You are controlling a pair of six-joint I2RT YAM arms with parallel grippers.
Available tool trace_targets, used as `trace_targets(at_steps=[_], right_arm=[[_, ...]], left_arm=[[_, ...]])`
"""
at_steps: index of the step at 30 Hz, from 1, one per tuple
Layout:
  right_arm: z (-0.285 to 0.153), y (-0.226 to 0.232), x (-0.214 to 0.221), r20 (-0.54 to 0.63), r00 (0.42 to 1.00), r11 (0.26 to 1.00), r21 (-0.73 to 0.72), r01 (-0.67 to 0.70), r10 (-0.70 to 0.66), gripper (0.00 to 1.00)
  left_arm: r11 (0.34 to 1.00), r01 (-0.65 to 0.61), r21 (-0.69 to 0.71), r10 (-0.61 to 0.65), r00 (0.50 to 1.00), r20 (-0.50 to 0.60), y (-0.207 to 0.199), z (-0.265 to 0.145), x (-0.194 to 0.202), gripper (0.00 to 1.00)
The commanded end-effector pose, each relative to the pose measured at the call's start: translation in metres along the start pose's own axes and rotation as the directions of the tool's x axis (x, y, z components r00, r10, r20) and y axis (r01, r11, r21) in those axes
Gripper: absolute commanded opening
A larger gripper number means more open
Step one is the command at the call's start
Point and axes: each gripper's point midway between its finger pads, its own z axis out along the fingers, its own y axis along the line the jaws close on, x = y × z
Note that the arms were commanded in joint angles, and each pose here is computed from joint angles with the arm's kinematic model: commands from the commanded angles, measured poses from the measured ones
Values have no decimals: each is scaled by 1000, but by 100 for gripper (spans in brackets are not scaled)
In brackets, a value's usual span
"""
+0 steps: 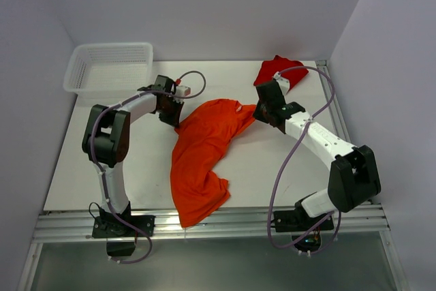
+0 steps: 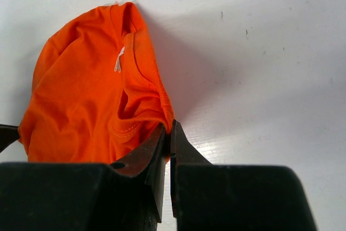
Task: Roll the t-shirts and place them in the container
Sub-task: Flatten the tshirt
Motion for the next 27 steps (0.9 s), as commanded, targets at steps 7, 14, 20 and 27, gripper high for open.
trace_targets(at_steps=[7,14,20,27], right_arm=[[-26,3,-33,87,996,1000,-19,7,-5,0],[-77,7,-74,190,982,999,-52,8,2,0],[-139,21,-118,310,951,988,-150,48,1,0],[-217,35,-169,459,888,962,-249,112,15,0]], left_arm=[[988,-51,-149,58,998,38,19,-25,-27,0],[949,-48,-310,138,951,276,47,-147,-128,0],[918,12,-396,184,872,453,57,-242,-172,0],[881,137,-454,222,727,650,67,-360,-198,0]])
